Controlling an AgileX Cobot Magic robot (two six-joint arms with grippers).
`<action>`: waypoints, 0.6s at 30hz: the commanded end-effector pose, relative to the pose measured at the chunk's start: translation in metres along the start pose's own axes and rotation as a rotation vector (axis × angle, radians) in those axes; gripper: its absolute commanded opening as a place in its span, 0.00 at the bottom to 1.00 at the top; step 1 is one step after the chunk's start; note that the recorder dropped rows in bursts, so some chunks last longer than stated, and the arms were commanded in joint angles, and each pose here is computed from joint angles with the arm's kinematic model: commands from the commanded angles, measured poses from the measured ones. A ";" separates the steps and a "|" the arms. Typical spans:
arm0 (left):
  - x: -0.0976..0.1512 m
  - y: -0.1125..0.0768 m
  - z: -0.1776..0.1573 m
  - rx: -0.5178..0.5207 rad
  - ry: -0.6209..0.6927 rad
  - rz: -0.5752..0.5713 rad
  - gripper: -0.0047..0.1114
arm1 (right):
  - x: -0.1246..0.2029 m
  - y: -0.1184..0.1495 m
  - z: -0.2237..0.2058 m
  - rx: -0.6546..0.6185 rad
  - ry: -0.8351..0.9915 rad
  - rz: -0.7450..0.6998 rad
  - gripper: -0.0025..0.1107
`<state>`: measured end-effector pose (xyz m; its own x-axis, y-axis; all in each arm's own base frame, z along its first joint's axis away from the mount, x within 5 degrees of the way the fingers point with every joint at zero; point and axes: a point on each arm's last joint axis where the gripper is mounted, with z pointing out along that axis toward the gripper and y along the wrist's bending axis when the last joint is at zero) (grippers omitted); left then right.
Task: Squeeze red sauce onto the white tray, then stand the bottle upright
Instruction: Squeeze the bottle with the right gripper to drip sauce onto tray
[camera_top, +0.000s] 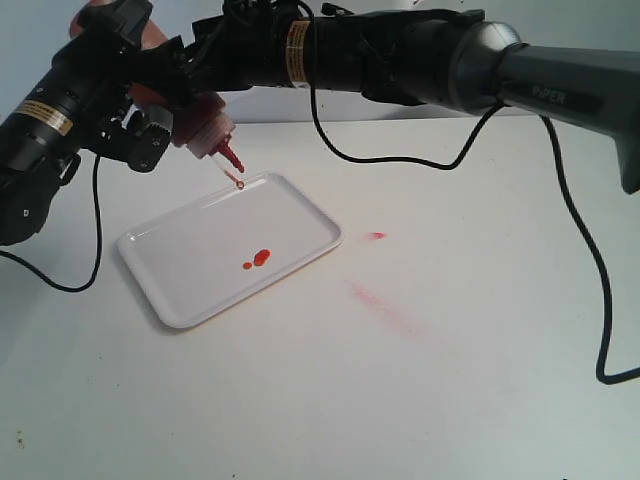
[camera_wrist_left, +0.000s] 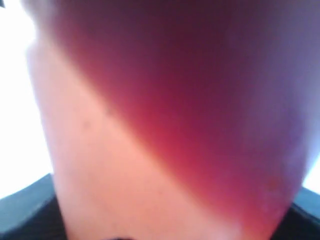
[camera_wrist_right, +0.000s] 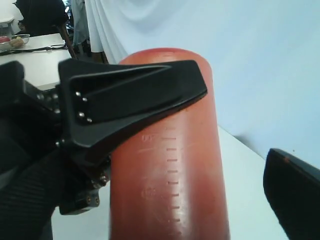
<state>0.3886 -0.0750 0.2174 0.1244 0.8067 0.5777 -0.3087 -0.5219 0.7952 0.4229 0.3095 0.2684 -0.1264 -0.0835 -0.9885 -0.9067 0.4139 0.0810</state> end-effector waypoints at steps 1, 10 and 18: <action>0.004 0.009 0.001 -0.047 0.029 -0.014 0.04 | -0.001 0.010 0.001 -0.041 0.053 -0.077 0.92; 0.004 0.009 0.001 -0.051 0.031 -0.014 0.04 | 0.008 0.003 0.001 0.016 0.150 -0.160 0.92; 0.004 0.009 0.001 -0.051 0.031 -0.014 0.04 | 0.001 0.000 -0.004 0.047 0.139 -0.141 0.87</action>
<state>0.3890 -0.0767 0.2128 0.1527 0.7859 0.5992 -0.2917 -0.5435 0.7871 0.4224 0.3077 0.2607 -0.0703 -0.2634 -0.9621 -0.9036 0.4255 -0.0505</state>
